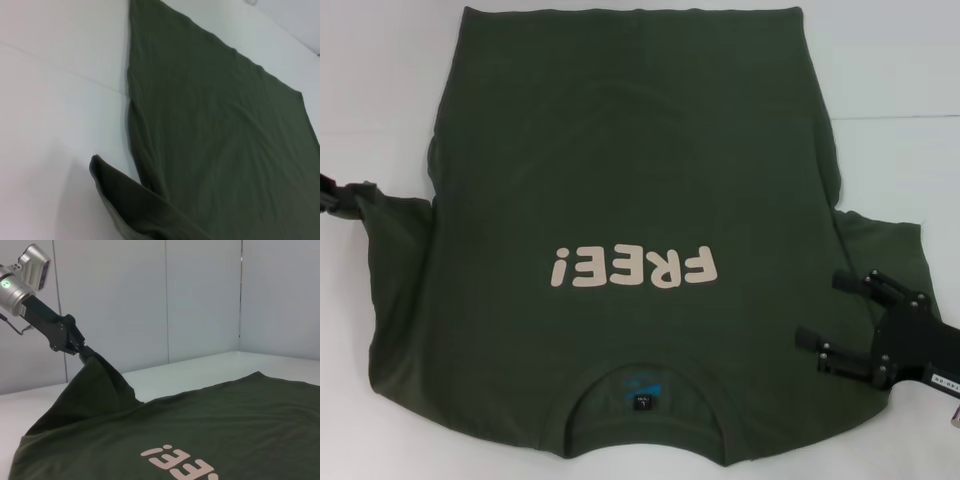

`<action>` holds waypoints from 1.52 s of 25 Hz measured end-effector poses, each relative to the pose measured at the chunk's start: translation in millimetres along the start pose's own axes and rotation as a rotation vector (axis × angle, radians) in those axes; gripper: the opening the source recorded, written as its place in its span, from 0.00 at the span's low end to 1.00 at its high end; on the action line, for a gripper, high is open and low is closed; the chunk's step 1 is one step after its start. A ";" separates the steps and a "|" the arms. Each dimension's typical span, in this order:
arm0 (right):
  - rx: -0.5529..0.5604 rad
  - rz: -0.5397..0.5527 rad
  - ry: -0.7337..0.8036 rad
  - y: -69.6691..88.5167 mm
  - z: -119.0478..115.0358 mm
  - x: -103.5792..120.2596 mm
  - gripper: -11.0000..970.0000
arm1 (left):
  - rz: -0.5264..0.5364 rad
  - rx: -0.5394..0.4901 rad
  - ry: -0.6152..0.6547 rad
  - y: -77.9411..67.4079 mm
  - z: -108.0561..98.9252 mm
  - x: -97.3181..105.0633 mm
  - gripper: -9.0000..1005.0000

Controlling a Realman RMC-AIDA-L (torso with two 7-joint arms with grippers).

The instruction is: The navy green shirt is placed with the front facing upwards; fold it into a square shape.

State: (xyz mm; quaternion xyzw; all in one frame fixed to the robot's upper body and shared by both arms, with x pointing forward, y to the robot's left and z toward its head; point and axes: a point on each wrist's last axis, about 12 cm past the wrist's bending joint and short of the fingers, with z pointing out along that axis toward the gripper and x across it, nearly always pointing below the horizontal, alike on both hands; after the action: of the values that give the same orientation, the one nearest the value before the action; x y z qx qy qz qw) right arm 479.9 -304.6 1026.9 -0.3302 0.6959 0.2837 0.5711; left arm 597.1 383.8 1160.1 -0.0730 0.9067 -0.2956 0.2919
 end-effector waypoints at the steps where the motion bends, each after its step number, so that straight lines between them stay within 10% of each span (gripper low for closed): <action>1: 0.000 0.000 0.000 0.2 -0.1 0.2 0.97 | 0.000 0.001 -0.005 0.1 -0.6 -0.5 0.03; 23: 0.000 0.000 0.000 1.5 -0.3 1.1 0.97 | 0.039 0.240 -0.046 -28.3 9.2 7.6 0.04; 38: 0.000 0.009 -0.001 2.9 -0.9 2.6 0.97 | 0.019 0.201 -0.099 -13.8 -5.2 6.3 0.04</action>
State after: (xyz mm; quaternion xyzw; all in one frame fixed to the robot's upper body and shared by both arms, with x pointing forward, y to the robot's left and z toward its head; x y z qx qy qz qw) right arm 476.8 -303.8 1024.6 -0.3268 0.6971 0.2863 0.5703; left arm 588.4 373.2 1168.3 -0.0493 0.8575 -0.3784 0.3450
